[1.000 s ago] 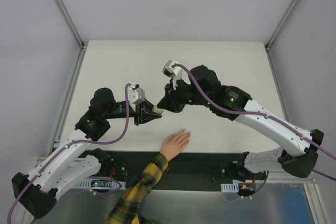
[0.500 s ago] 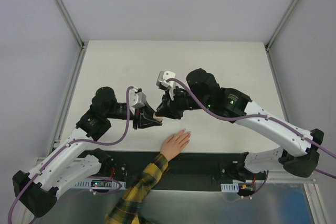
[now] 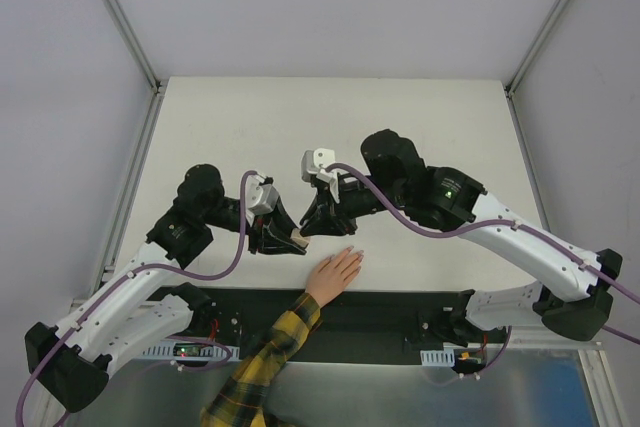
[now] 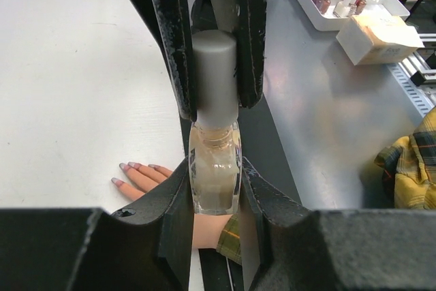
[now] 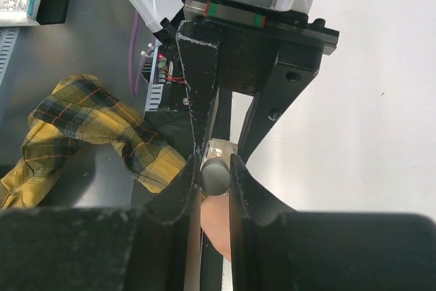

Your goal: Paint the nails

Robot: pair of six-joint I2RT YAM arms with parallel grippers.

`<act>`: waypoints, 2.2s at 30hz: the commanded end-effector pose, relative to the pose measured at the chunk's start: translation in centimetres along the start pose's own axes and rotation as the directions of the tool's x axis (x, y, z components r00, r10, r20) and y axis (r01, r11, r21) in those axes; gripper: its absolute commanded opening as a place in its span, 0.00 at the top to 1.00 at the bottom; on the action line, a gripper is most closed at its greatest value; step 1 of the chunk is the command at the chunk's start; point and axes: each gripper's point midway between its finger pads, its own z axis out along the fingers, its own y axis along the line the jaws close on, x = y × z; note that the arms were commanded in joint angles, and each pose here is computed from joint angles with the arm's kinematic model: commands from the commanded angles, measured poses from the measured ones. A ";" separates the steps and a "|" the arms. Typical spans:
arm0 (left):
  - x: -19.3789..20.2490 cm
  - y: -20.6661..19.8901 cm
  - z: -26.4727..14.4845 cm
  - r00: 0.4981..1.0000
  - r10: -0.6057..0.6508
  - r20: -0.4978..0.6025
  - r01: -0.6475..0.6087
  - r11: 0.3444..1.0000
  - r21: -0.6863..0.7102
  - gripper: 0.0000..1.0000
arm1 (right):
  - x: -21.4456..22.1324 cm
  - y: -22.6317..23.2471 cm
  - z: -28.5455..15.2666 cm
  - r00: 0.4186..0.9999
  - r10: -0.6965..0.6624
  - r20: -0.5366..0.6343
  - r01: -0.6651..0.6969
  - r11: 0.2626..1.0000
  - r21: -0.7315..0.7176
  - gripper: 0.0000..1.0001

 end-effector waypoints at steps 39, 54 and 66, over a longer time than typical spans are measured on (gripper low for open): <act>-1.4 1.1 0.3 0.998 0.055 0.011 -0.055 0.997 -0.052 1.00 | -3.8 -0.9 -2.9 0.988 -0.036 0.151 0.013 0.989 0.148 1.00; -1.4 2.0 0.2 0.998 0.064 0.010 -0.063 0.993 -0.098 1.00 | -4.6 -2.3 -4.7 0.970 0.043 0.240 -0.102 0.965 0.241 1.00; -2.2 9.7 -3.6 0.991 0.133 -0.016 -0.117 0.804 -0.584 1.00 | 8.1 -8.8 -9.9 0.885 0.349 0.307 -0.465 0.676 0.572 1.00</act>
